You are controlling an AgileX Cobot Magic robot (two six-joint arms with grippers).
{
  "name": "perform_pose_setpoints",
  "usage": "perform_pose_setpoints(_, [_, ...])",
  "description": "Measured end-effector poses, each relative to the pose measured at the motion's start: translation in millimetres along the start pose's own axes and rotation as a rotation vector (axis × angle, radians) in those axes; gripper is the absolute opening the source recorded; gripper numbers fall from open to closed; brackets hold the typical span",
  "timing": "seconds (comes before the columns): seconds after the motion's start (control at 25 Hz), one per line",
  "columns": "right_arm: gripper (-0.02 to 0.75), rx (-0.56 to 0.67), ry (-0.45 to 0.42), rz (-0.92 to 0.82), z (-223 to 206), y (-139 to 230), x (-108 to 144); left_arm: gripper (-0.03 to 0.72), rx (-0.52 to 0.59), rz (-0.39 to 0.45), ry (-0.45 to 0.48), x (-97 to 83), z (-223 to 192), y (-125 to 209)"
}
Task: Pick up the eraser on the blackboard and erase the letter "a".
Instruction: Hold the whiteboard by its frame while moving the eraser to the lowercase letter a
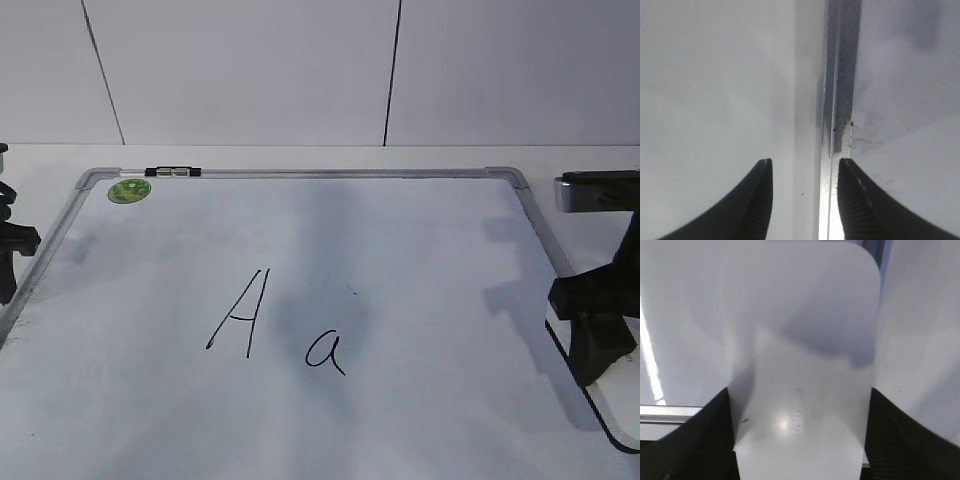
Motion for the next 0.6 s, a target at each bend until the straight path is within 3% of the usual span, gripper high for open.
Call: perform_pose_setpoints(0.6, [0.561, 0.0, 0.0, 0.0, 0.0, 0.0, 0.0, 0.3, 0.039, -0.012, 0.001, -0.6, -18.5, -0.5])
Point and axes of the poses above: a point on each arm's last joint axis where the gripper is mounted, z pointing back along that axis away from the gripper, x along the wrist's bending axis when the last joint is at zero, y = z × x, the point moved 2 cm from there along -z, pointing out along that axis toward the gripper, and after that the axes turned 6 degrees about -z, right-handed, at the moved point
